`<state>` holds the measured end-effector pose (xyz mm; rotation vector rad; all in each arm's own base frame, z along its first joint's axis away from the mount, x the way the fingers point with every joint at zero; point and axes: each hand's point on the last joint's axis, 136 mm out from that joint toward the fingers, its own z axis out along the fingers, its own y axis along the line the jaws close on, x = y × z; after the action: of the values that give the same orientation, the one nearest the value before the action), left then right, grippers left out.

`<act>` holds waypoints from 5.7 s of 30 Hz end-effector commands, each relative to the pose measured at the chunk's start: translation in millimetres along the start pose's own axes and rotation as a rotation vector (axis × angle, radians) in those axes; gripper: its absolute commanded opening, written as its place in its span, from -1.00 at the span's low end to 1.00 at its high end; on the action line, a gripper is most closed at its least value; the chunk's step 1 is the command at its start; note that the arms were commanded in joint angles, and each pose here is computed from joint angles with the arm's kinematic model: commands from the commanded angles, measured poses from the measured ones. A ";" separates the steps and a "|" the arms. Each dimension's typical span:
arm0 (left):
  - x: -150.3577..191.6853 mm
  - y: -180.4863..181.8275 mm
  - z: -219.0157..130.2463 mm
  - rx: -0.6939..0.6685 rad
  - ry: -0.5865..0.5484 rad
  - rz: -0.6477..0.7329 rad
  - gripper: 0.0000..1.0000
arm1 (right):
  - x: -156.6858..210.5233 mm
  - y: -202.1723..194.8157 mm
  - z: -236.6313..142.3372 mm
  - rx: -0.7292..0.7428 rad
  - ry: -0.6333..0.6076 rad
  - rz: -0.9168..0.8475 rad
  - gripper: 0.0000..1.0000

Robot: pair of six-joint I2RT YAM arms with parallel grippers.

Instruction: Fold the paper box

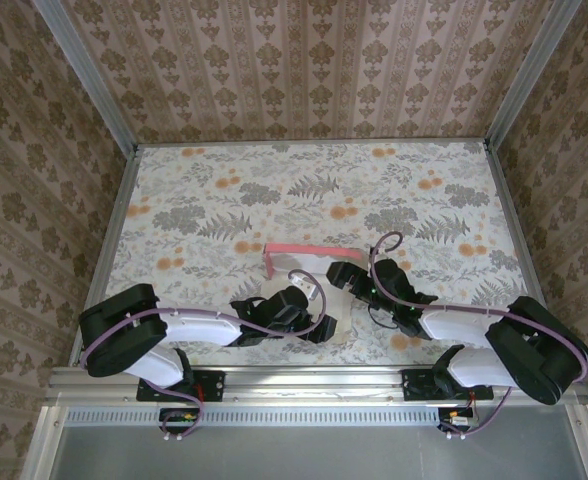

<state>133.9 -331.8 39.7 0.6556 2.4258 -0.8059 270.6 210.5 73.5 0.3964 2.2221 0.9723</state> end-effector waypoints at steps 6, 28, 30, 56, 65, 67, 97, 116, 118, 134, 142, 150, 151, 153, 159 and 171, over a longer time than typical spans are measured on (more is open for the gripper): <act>16.8 -1.3 3.8 0.001 0.061 -0.008 1.00 | -5.9 37.1 6.1 -0.142 0.015 -0.036 0.96; 15.5 6.5 0.5 -0.036 0.054 -0.017 0.99 | -11.7 -6.9 -47.5 0.117 0.087 -0.164 0.95; 15.4 6.9 0.5 -0.037 0.054 -0.018 1.00 | -15.6 -6.4 -61.1 0.138 0.102 -0.204 0.90; 14.6 4.6 2.2 -0.029 0.055 -0.005 1.00 | -68.7 3.7 -59.7 0.349 0.260 -0.410 0.21; 15.4 2.7 3.8 -0.027 0.063 0.004 1.00 | -74.4 16.6 -38.6 0.301 0.270 -0.428 -0.02; 15.7 2.9 3.9 -0.027 0.064 0.004 0.99 | -71.9 19.2 -37.7 0.287 0.278 -0.427 -0.18; 12.2 0.2 6.0 -0.032 0.068 0.004 1.00 | -35.8 36.2 -37.4 0.239 0.348 -0.366 -0.82; -6.5 -6.9 -7.3 -0.018 0.007 -0.015 1.00 | -19.0 14.1 -41.4 0.292 0.312 -0.399 -0.86; -15.5 -14.1 -13.9 0.005 -0.011 -0.011 0.99 | -17.9 14.1 -40.5 0.283 0.311 -0.423 -0.87; -123.4 18.1 -154.5 -0.039 -0.131 0.021 0.85 | -9.8 72.3 10.9 0.047 0.405 -0.697 -0.90; -136.5 56.1 -133.4 0.004 -0.133 0.027 0.76 | 6.6 102.4 35.8 -0.027 0.475 -0.812 -0.94; -150.8 73.8 -106.3 0.097 -0.237 0.034 0.74 | 12.8 109.1 38.7 -0.050 0.492 -0.828 -0.94; -152.7 75.3 -104.2 0.098 -0.246 0.041 0.73 | 12.7 108.4 38.4 -0.047 0.493 -0.829 -0.94; -155.3 79.1 -99.5 0.113 -0.249 0.032 0.72 | 12.9 108.5 37.2 -0.045 0.496 -0.831 -0.94; -164.7 81.6 -83.7 0.185 -0.251 0.015 0.70 | 13.0 106.8 35.9 -0.037 0.499 -0.825 -0.95; -164.3 90.3 -64.8 0.223 -0.224 -0.007 0.67 | 14.7 108.0 35.2 -0.032 0.504 -0.820 -0.95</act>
<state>283.2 -268.1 129.9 0.5833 2.2227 -1.0764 291.2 305.9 128.7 -0.7806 2.4135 0.6700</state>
